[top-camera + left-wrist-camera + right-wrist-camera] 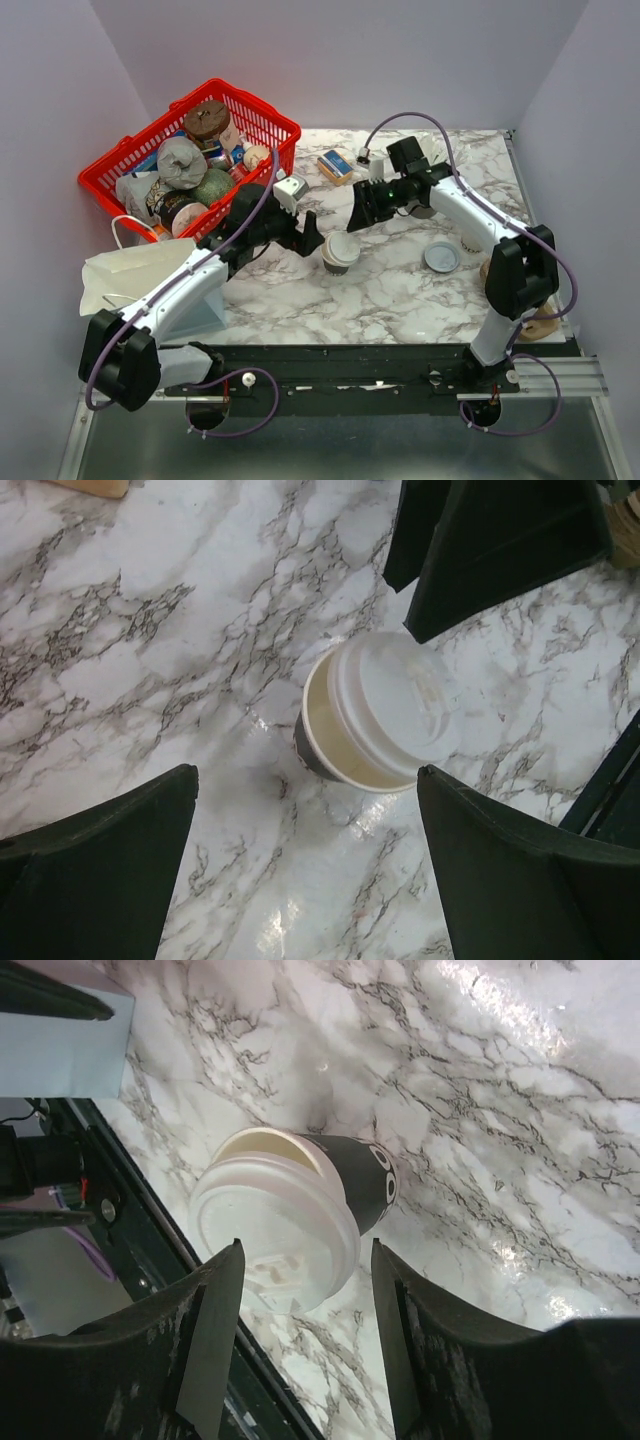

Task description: Pack the takeout coffee

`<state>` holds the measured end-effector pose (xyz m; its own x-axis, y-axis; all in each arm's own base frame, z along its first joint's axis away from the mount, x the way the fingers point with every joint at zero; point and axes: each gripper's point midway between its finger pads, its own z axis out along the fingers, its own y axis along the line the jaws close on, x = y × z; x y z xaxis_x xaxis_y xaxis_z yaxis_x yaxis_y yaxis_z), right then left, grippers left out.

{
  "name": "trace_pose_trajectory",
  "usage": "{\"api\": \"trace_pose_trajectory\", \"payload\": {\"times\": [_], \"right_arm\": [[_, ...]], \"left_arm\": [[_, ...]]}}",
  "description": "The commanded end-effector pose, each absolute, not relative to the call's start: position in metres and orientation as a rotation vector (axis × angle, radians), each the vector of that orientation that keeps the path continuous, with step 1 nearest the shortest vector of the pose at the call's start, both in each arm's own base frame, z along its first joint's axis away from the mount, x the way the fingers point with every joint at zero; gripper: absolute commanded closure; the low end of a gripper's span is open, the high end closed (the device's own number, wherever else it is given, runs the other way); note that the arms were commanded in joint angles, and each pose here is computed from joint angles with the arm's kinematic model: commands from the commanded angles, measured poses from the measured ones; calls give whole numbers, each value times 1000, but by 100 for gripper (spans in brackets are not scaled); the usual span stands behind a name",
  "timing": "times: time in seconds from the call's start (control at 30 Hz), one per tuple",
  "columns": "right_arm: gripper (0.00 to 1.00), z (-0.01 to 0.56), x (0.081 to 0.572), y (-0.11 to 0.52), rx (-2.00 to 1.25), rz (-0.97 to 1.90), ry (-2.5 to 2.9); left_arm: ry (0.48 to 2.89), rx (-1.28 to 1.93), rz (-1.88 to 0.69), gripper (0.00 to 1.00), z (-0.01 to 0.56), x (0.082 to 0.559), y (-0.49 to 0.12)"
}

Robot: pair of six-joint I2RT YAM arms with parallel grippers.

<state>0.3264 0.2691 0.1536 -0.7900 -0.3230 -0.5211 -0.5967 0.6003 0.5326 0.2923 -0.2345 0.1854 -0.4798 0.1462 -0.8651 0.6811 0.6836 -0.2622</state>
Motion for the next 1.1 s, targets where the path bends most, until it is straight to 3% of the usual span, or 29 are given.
{"api": "trace_pose_trajectory", "payload": {"times": [0.0,0.37,0.67,1.07], "right_arm": [[37,167,325,253,-812,946,2378],[38,137,285,220,-1234,873,2295],[38,119,281,219,-1450,782,2163],[50,111,276,244,-1503,867,2155]], "left_arm": [[1960,639,-812,1,202,306,-252],[2001,622,-791,2,191,321,-262],[2046,586,-811,2,178,320,-264],[2096,560,-819,3,161,319,-262]]}}
